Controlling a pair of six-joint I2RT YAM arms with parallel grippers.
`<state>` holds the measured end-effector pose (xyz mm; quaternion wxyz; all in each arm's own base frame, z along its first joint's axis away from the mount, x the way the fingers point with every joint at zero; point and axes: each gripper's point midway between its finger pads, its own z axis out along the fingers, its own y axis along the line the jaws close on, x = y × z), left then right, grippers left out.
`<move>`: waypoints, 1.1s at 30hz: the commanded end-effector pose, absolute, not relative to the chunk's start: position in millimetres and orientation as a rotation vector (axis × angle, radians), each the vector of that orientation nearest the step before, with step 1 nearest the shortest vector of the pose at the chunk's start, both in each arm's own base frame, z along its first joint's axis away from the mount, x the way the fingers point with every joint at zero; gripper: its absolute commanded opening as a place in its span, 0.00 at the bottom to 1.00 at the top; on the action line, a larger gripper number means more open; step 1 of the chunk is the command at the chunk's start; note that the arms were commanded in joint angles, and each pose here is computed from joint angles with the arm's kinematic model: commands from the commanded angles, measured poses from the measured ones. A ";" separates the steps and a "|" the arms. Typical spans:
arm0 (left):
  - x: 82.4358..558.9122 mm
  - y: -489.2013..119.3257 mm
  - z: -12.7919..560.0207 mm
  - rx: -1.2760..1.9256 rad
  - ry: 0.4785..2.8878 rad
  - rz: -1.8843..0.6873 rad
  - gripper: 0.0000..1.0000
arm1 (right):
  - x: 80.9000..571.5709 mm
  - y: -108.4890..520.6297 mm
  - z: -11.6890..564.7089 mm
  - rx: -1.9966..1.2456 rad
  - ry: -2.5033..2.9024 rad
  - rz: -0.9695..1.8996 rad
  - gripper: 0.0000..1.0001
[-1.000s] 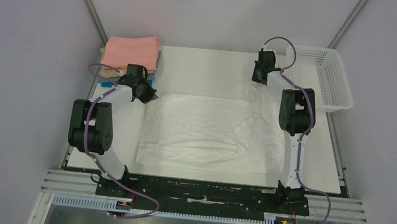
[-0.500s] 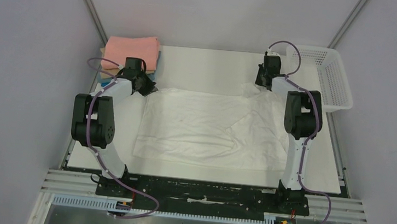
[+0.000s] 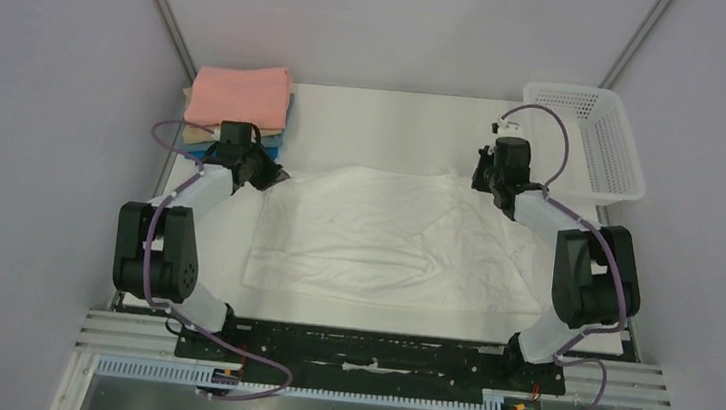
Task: Fold and stack the t-shirts
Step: Fold the other side of the tshirt into a rectangle
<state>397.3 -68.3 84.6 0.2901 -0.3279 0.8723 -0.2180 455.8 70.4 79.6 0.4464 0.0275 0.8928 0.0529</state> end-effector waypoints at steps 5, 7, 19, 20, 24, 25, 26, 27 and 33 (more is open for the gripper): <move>371.0 -72.0 106.3 -0.791 2.270 -0.638 0.02 | 393.6 62.9 118.7 0.079 2.099 0.111 0.00; 361.4 -70.6 107.2 -0.792 2.265 -0.630 0.02 | 377.1 60.4 123.0 0.067 2.093 0.105 0.00; 313.5 -46.6 109.3 -0.846 2.221 -0.495 0.02 | 300.6 41.4 128.7 0.069 2.116 0.060 0.00; 312.8 -38.9 111.5 -0.865 2.206 -0.478 0.02 | 296.3 41.6 128.1 0.060 2.122 0.065 0.00; 308.2 -29.4 110.0 -0.892 2.197 -0.451 0.02 | 281.4 37.8 124.9 0.079 2.142 0.060 0.00; 306.9 -29.0 108.7 -0.894 2.204 -0.452 0.02 | 278.5 37.0 124.1 0.087 2.148 0.059 0.00; 304.3 -27.5 105.6 -0.902 2.217 -0.443 0.02 | 275.3 35.2 124.4 0.091 2.153 0.052 0.00; 302.1 -26.4 103.6 -0.906 2.230 -0.437 0.02 | 273.0 34.2 125.5 0.096 2.155 0.049 0.00; 289.7 -27.8 90.9 -0.909 2.268 -0.432 0.02 | 256.7 35.2 126.7 0.056 2.197 0.060 0.00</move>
